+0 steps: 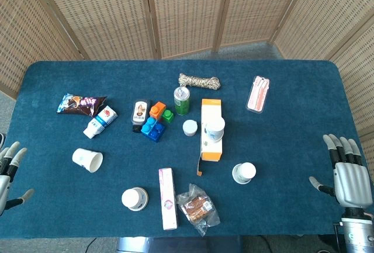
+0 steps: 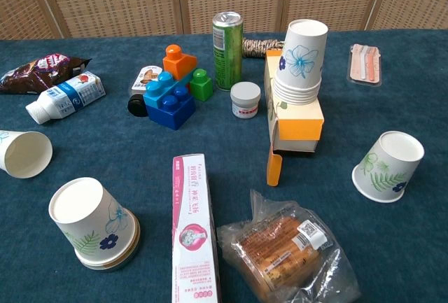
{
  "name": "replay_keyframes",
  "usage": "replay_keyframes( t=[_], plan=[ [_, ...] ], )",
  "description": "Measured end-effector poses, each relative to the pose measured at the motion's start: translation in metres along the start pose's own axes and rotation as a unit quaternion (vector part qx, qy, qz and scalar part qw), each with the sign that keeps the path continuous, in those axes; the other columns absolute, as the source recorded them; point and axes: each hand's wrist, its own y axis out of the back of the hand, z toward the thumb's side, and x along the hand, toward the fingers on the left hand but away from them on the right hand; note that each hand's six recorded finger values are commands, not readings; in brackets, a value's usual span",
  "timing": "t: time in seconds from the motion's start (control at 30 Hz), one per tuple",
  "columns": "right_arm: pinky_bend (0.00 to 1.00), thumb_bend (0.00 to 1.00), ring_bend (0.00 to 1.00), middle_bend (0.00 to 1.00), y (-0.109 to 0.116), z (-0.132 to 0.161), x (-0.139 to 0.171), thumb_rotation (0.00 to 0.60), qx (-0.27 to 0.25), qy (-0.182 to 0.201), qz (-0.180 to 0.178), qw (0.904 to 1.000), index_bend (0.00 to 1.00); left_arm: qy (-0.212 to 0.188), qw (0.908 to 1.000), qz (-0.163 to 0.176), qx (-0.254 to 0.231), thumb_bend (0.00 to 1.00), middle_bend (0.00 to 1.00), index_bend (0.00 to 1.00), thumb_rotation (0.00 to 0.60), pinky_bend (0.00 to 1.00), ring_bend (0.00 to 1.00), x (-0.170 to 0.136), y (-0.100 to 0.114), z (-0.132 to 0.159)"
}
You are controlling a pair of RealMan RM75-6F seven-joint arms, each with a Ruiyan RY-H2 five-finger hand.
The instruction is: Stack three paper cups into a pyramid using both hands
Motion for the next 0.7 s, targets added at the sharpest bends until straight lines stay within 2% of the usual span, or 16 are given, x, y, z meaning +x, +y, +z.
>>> replay_keyframes(
  t=[0.33,0.7],
  plan=[
    [0.0,0.05,0.0,0.0,0.0,0.0,0.0,0.6,-0.002,-0.001,0.0,1.0,0.0,-0.001,1.0,-0.004,-0.003,0.21,0.0,0.0,0.6,0.0,0.0,0.002,-0.002,-0.001],
    [0.0,0.05,0.0,0.0,0.002,-0.002,-0.001,0.6,-0.007,-0.006,0.0,1.0,0.0,-0.026,0.9991,-0.034,-0.009,0.21,0.0,0.0,0.6,0.0,0.0,0.017,-0.015,-0.006]
  ],
)
